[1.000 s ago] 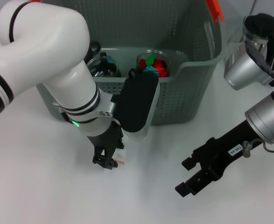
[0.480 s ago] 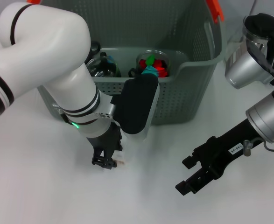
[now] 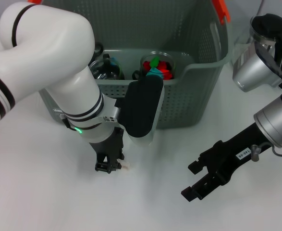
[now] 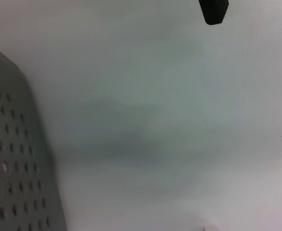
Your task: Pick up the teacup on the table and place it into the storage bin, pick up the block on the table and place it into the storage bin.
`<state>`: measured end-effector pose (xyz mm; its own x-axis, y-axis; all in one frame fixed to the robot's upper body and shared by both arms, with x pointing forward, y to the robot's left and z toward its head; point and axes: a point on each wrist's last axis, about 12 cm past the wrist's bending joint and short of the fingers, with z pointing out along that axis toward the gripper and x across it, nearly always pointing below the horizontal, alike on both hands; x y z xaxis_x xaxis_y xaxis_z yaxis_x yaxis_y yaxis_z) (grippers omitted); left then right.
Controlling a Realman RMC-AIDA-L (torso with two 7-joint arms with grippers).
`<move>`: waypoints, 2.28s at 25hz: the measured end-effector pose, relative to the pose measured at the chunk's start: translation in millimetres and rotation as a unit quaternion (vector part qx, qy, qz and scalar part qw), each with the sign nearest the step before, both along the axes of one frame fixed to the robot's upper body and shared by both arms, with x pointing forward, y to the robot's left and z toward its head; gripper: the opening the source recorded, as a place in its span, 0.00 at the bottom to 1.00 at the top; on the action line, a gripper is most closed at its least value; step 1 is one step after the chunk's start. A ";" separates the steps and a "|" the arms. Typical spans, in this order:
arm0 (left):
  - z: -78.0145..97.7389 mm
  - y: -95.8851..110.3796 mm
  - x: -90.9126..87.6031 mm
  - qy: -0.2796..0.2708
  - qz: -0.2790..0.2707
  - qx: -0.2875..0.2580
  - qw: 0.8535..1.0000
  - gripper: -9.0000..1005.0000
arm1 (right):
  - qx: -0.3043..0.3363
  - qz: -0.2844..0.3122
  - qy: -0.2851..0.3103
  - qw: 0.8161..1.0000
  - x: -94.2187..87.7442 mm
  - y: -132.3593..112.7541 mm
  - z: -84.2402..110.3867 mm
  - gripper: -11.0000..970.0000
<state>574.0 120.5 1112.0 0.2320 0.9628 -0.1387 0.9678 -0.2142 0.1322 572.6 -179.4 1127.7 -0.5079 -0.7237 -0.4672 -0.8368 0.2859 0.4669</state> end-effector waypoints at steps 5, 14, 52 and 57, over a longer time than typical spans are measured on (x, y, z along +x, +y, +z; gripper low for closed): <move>4.5 -0.1 -3.2 0.002 0.002 -0.005 1.000 0.16 | 0.000 0.000 0.000 1.000 -0.5 -0.7 -0.7 0.97; 62.9 26.3 -20.7 0.026 0.041 -0.106 0.993 0.18 | -0.001 -0.001 0.002 1.000 -1.7 -3.3 -2.4 0.97; 126.2 38.3 100.4 -0.125 0.340 -0.358 0.861 0.37 | -0.003 0.002 0.004 1.000 -3.6 -1.8 -4.5 0.97; 139.7 54.9 88.8 -0.137 0.345 -0.370 0.852 0.47 | -0.002 0.005 0.000 1.000 -3.3 -2.5 -4.3 0.97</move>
<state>662.8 175.4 1251.7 -0.2322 0.5560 -0.7980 0.7410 0.6326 0.2251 569.3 -182.0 1123.4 -0.5001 -0.7314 -0.4637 -0.8399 0.2791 0.4655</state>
